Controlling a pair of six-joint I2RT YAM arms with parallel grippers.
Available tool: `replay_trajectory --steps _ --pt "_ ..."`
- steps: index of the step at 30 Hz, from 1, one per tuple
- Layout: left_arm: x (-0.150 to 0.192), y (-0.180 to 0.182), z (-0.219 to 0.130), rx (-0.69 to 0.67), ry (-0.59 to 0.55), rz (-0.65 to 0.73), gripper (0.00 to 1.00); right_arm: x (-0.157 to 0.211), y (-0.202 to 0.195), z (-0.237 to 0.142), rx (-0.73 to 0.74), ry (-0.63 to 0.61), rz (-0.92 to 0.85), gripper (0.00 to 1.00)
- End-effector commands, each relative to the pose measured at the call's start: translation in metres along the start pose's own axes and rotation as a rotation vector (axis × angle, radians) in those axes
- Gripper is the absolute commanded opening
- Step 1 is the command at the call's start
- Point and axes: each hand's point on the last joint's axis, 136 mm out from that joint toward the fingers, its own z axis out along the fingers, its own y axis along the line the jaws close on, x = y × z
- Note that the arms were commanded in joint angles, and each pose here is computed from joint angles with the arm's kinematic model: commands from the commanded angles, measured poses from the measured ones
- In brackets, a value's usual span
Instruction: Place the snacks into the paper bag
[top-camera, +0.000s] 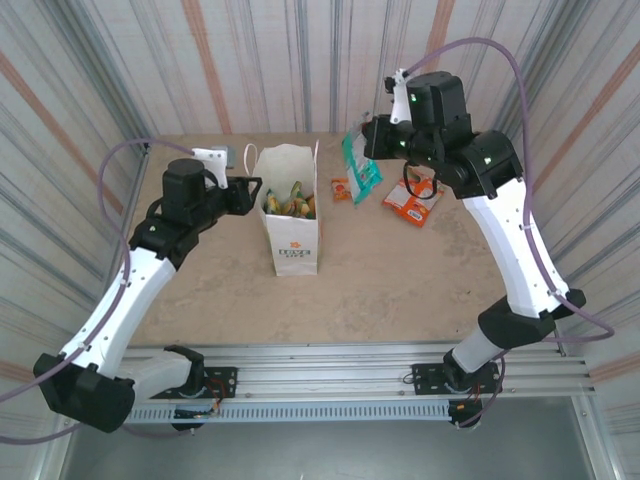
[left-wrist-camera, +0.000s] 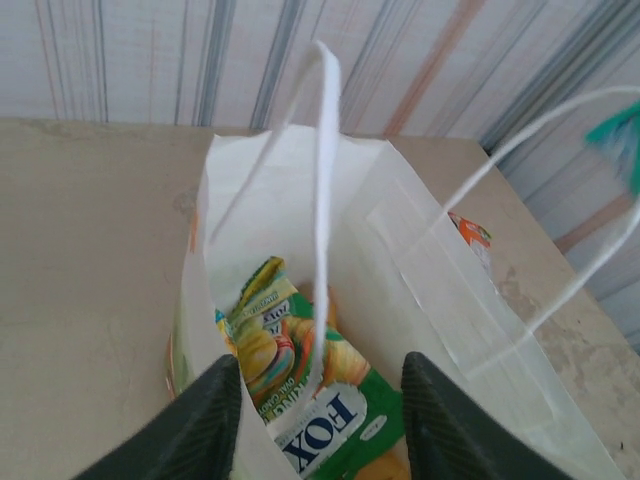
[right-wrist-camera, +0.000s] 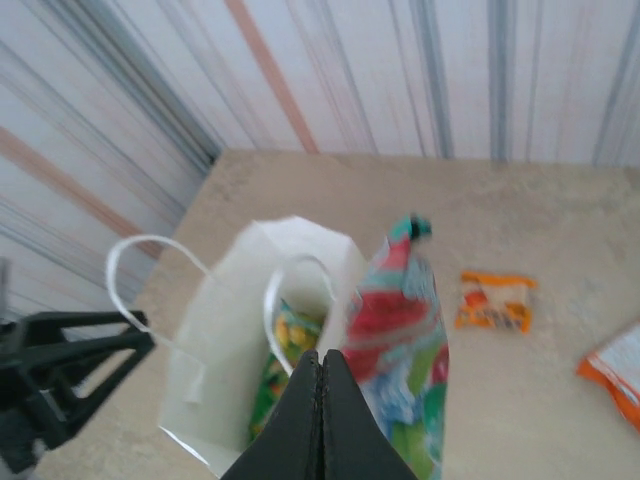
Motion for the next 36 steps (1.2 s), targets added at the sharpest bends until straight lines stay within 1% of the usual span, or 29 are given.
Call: replay_trajectory --steps 1,5,6,7,9,13,17,20,22,24,27,31,33,34,36 --pt "-0.020 0.010 -0.002 -0.063 -0.059 -0.019 0.34 -0.031 0.027 -0.008 -0.049 -0.122 -0.061 0.00" --pt "-0.024 0.012 -0.001 -0.077 -0.078 -0.012 0.21 -0.048 0.056 -0.012 -0.118 -0.202 -0.091 0.00" --pt "-0.024 0.011 -0.001 -0.072 -0.082 -0.006 0.17 -0.049 0.060 -0.009 -0.122 -0.212 -0.098 0.00" --pt "-0.024 0.011 0.001 -0.067 -0.082 -0.003 0.14 -0.046 0.060 -0.005 -0.116 -0.200 -0.096 0.00" --pt "-0.025 0.010 0.002 -0.063 -0.077 0.000 0.14 -0.032 0.049 0.006 -0.072 -0.140 -0.086 0.00" --pt "-0.024 0.008 0.003 -0.054 -0.072 0.003 0.14 0.014 0.018 0.028 0.017 0.041 -0.049 0.01" --pt "-0.023 0.007 0.004 -0.047 -0.068 0.008 0.13 0.062 -0.016 0.041 0.084 0.191 0.005 0.23" --pt "-0.022 0.007 0.004 -0.043 -0.061 0.009 0.13 0.094 -0.041 0.045 0.132 0.278 0.053 0.34" --pt "-0.022 0.006 0.003 -0.040 -0.058 0.013 0.13 0.121 -0.060 0.046 0.172 0.357 0.099 0.42" --pt "-0.023 0.005 0.002 -0.041 -0.058 0.016 0.13 0.148 -0.079 0.045 0.219 0.441 0.189 0.46" --pt "-0.023 0.005 0.002 -0.038 -0.058 0.013 0.14 0.185 -0.099 0.044 0.264 0.519 0.357 0.49" --pt "-0.019 0.005 0.004 -0.033 -0.048 0.004 0.15 0.230 -0.108 0.051 0.267 0.531 0.591 0.51" --pt "-0.018 0.005 0.004 -0.031 -0.047 0.001 0.15 0.260 -0.121 0.053 0.344 0.529 0.771 0.51" --pt "-0.017 0.005 0.004 -0.030 -0.047 0.000 0.15 0.276 -0.125 0.053 0.371 0.540 0.850 0.53" --pt "-0.015 0.006 0.004 -0.030 -0.043 0.000 0.15 0.299 -0.128 0.056 0.406 0.544 0.970 0.56"
